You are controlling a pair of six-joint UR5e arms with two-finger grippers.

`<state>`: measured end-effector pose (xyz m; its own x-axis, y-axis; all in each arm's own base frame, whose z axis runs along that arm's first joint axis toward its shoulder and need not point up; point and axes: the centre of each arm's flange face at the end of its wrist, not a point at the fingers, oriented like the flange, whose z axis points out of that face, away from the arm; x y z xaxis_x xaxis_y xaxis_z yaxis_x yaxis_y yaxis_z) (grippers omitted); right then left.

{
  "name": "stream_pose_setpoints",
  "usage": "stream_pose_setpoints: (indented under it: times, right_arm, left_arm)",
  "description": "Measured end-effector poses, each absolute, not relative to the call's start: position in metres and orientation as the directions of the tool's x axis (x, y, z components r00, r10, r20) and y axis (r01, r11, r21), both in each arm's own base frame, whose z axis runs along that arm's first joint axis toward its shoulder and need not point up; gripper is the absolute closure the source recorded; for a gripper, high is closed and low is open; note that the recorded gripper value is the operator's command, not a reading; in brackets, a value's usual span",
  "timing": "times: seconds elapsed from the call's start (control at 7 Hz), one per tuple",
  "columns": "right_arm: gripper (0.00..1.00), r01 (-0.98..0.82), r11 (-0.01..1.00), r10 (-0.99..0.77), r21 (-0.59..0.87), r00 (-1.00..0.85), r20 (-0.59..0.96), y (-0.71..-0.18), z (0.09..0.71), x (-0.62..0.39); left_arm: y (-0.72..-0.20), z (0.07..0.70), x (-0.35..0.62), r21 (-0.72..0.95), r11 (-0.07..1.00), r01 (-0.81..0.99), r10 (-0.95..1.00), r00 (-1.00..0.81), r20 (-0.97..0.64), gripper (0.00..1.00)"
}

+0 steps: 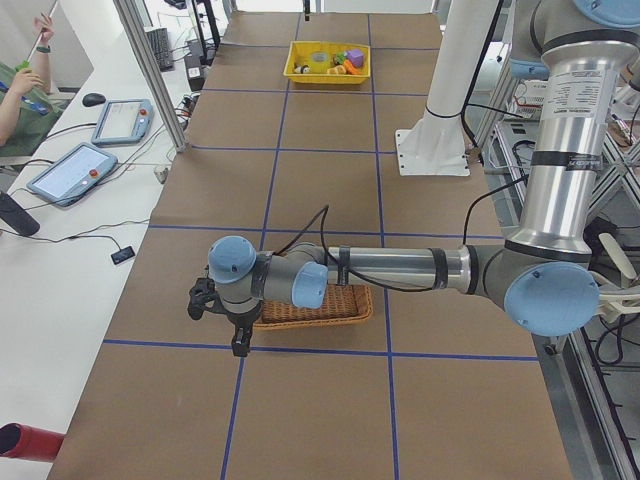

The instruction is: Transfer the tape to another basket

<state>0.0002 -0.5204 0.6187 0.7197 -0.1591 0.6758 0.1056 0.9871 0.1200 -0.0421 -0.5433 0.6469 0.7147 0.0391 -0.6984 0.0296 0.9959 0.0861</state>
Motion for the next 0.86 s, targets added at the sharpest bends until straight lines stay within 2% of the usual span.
stream_pose_setpoints:
  times: [0.86]
  right_arm:
    - [0.0, 0.103, 0.987, -0.159, 0.122, 0.734, 0.661, -0.5182, 0.6177, 0.0024]
  left_arm:
    - [-0.5403, 0.6513, -0.041, 0.079, 0.997, 0.027, 0.035, 0.716, -0.697, 0.01]
